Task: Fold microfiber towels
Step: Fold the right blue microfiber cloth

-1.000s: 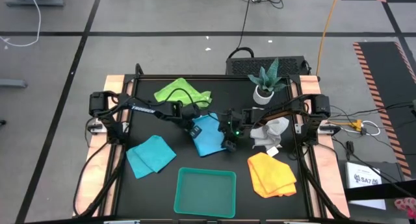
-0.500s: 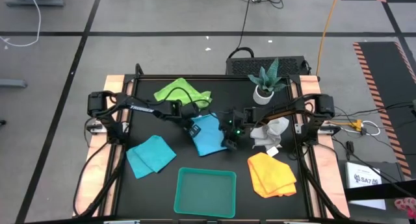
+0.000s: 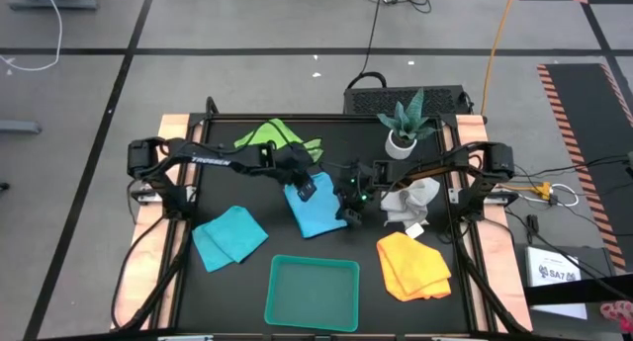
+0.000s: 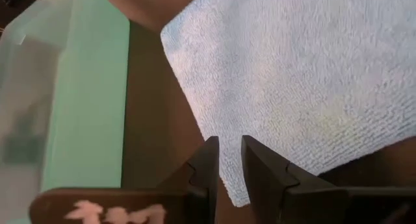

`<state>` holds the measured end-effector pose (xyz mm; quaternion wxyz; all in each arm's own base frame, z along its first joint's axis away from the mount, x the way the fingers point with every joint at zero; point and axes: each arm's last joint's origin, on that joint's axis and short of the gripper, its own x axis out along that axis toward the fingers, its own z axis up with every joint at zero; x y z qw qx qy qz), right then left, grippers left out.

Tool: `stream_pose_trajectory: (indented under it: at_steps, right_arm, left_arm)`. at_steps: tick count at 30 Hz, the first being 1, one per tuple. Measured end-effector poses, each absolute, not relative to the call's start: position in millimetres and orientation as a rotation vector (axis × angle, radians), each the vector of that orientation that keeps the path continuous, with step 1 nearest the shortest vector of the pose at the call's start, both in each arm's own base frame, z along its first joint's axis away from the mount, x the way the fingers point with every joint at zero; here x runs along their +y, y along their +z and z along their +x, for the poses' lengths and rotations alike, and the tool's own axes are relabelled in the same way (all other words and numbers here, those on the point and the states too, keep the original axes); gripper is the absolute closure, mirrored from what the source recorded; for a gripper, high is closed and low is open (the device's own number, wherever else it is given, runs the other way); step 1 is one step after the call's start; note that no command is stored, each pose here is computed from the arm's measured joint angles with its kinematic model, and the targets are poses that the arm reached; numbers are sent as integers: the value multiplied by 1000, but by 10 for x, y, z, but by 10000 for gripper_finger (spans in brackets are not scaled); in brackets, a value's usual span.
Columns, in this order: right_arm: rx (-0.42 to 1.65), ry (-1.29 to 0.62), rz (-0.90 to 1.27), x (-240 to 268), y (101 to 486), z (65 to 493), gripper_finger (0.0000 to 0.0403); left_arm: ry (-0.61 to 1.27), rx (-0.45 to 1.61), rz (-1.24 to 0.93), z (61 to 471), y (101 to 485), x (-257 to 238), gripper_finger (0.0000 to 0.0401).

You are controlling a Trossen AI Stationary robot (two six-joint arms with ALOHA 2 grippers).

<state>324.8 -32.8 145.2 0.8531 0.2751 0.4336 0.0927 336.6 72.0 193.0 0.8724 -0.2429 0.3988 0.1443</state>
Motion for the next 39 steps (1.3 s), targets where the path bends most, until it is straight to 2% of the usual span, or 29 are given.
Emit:
stream_pose_trajectory:
  at_steps: [8,21,28,39]
  right_arm:
    - [923,211,546,-324,1424,3246,353]
    - [982,191,578,-324,1286,3247,369]
    - [857,251,614,-302,1531,3286,369]
    - [961,272,566,-259,1344,3249,369]
  left_arm:
    - [196,896,-353,3419,1758,719,401]
    - [204,933,-338,3421,1664,752,401]
    - [208,933,-346,3421,1664,752,401]
    - [229,942,-359,3412,1657,753,401]
